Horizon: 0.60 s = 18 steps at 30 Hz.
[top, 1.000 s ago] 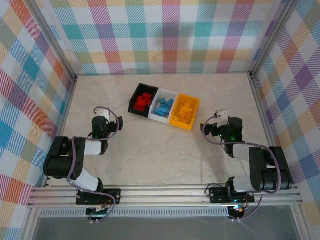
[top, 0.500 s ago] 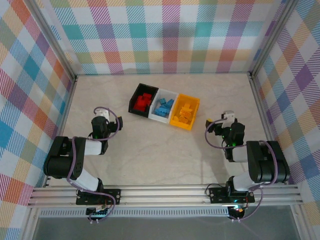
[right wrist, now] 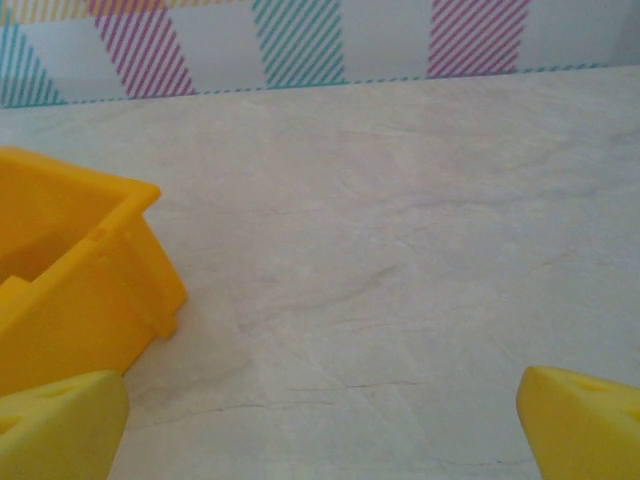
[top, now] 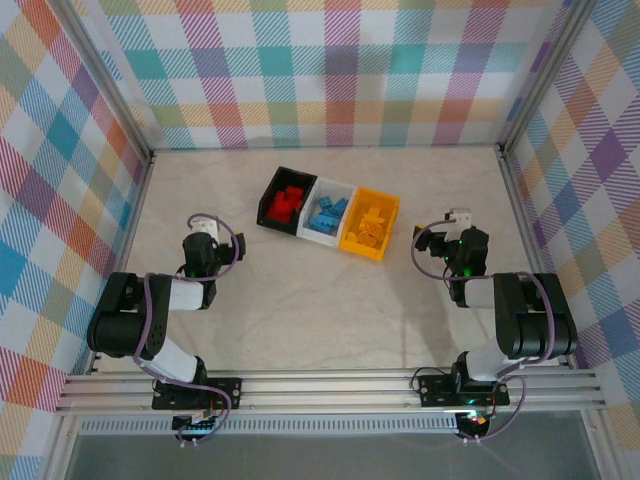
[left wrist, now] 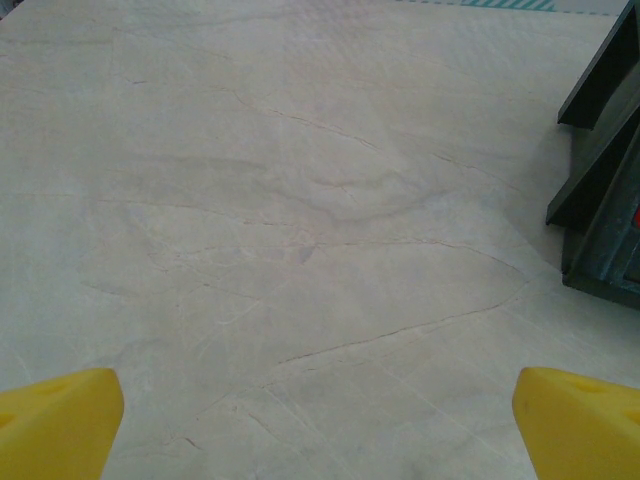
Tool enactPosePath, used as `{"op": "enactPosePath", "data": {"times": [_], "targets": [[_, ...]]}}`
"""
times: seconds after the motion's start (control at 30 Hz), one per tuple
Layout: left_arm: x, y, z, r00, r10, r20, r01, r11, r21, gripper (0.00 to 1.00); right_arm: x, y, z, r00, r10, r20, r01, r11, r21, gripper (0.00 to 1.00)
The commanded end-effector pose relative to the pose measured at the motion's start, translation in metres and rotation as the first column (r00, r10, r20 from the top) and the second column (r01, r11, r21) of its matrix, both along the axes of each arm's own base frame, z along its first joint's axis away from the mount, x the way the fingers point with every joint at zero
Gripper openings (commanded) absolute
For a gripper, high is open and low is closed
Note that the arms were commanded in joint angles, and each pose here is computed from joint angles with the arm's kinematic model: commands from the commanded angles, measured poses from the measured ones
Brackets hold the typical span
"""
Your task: Sort the legos into containers by color
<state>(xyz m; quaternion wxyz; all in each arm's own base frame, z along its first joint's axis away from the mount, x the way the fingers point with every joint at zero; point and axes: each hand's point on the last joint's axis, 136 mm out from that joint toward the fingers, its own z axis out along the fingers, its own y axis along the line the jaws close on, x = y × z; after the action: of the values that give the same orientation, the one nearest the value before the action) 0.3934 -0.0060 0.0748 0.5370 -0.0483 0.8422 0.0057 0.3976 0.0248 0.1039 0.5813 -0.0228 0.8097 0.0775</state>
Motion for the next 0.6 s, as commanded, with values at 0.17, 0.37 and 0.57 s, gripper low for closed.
{"op": "enactPosePath", "data": {"times": [0.17, 0.37, 0.57], "targets": [[0.0035, -0.0002, 0.004, 1.0, 0.005, 0.019, -0.005, 1.0, 0.0, 1.0, 0.0, -0.0003, -0.011, 0.998, 0.008, -0.057, -0.008, 1.0, -0.001, 1.0], [0.0036, 0.0, 0.0043, 1.0, 0.005, 0.02, -0.005, 1.0, 0.001, 1.0, -0.0003, -0.0001, -0.0107, 0.998, 0.008, -0.055, -0.008, 1.0, -0.002, 1.0], [0.0036, 0.0001, 0.0045, 1.0, 0.005, 0.021, -0.005, 1.0, 0.001, 1.0, -0.0005, 0.0, -0.0113, 0.998, 0.009, -0.056, -0.009, 1.0, -0.003, 1.0]]}}
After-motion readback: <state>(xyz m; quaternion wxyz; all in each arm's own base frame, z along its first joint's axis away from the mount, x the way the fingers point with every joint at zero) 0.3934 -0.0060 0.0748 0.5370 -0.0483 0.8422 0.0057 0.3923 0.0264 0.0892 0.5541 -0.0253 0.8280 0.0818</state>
